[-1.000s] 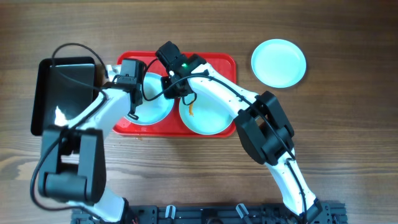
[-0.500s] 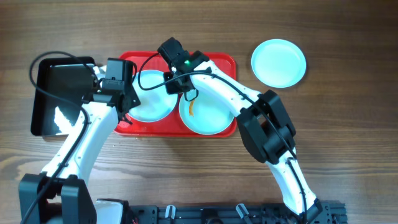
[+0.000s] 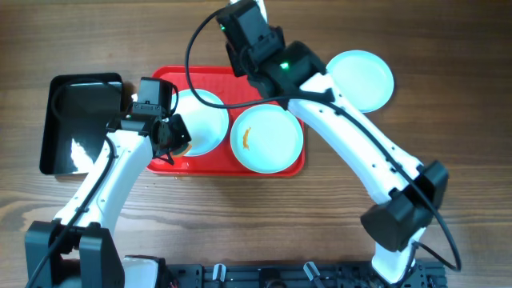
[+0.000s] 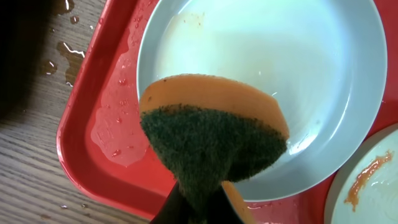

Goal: Clean dirty plates on tray and stack at the side

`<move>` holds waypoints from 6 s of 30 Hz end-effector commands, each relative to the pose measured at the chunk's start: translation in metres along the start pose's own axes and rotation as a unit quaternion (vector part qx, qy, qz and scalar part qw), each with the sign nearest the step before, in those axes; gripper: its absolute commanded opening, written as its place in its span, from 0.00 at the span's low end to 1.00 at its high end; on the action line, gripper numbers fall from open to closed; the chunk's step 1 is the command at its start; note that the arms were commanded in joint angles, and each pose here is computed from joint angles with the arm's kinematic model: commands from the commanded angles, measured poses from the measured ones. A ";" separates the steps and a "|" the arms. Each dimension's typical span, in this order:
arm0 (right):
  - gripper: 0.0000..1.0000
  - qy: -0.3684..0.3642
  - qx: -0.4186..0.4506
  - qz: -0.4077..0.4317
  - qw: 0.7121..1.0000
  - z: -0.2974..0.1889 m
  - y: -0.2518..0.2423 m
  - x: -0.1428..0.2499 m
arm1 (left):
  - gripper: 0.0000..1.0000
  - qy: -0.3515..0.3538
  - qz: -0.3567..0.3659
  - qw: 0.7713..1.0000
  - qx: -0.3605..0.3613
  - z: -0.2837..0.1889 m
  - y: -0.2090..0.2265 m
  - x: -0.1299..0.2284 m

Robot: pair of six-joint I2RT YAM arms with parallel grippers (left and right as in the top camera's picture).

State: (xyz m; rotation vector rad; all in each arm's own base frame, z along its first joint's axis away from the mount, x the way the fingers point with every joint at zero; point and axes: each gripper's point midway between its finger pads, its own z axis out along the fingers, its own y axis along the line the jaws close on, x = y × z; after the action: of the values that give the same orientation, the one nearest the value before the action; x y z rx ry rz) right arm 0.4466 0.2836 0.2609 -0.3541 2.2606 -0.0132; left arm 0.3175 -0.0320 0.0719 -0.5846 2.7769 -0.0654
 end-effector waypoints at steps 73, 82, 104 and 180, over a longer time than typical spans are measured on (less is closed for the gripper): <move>0.04 -0.001 0.157 -0.075 0.985 0.033 -0.035 0.008 | 0.04 -0.001 -0.007 1.000 0.009 0.003 -0.003 -0.002; 0.04 -0.018 0.304 -0.169 0.937 -0.006 -0.060 -0.008 | 0.04 -0.013 -0.007 1.000 0.016 0.003 -0.007 -0.008; 0.04 0.017 0.221 -0.142 0.965 0.000 -0.027 0.024 | 0.04 -0.012 -0.007 1.000 0.016 0.004 -0.007 -0.007; 1.00 0.359 -0.076 0.121 0.922 0.068 -0.052 0.227 | 0.04 -0.099 -0.274 0.953 -0.080 0.073 0.194 -0.101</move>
State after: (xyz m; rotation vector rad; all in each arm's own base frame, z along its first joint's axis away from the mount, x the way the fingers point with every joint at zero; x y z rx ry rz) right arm 0.3720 0.1857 0.0503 -0.1881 3.0507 0.2081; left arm 0.3490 0.1857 0.0165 -1.2949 2.3590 0.1195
